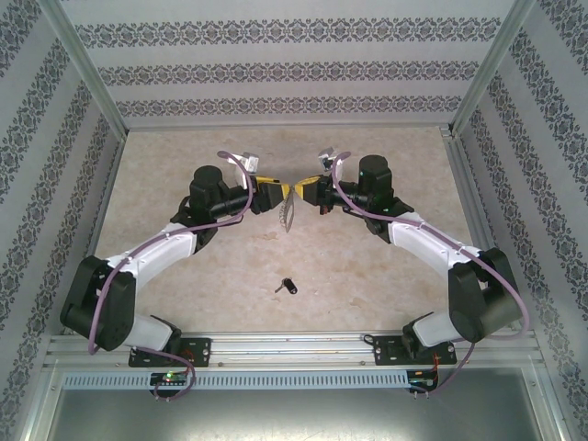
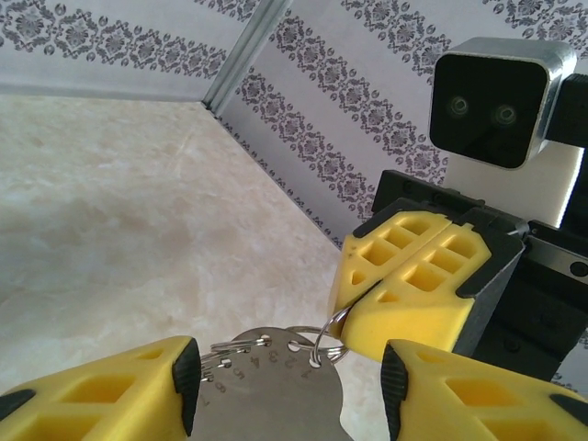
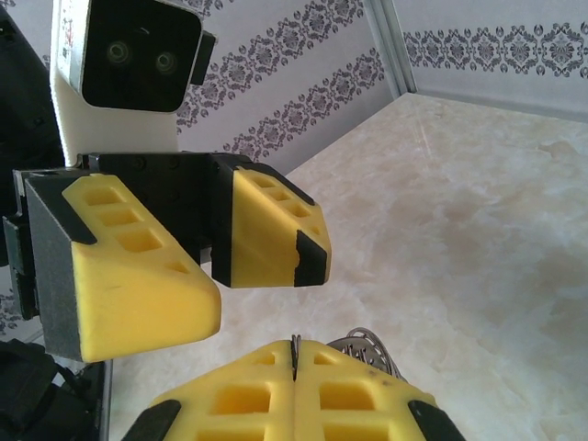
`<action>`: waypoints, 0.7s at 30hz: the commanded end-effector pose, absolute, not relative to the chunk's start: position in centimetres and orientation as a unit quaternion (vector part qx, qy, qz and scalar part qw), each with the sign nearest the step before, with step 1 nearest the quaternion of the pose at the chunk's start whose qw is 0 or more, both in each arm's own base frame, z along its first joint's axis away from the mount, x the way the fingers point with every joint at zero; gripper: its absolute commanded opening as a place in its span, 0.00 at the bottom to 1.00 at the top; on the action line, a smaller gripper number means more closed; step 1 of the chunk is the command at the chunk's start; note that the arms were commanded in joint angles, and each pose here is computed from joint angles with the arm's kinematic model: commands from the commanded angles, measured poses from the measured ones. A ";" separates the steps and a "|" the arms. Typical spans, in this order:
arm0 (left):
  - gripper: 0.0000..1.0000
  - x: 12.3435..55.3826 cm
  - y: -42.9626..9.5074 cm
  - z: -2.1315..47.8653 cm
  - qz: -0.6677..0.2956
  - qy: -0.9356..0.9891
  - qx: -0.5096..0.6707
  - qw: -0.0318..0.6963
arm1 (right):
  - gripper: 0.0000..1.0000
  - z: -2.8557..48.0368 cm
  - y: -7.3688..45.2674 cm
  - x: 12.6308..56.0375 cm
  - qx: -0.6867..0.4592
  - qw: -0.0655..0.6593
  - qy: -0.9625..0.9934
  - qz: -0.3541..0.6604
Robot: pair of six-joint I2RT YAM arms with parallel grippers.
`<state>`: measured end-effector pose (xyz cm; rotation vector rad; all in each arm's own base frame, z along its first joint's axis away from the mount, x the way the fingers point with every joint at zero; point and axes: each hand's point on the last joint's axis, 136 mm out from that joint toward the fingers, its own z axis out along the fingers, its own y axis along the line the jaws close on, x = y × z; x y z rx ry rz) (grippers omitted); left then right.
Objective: Put the keys on the keyring
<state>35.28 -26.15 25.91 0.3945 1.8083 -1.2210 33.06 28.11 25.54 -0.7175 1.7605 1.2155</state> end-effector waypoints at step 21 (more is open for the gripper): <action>0.37 33.8 -29.2 28.5 -0.573 0.669 0.204 0.427 | 0.00 27.3 28.6 33.1 -0.297 0.439 0.680 0.507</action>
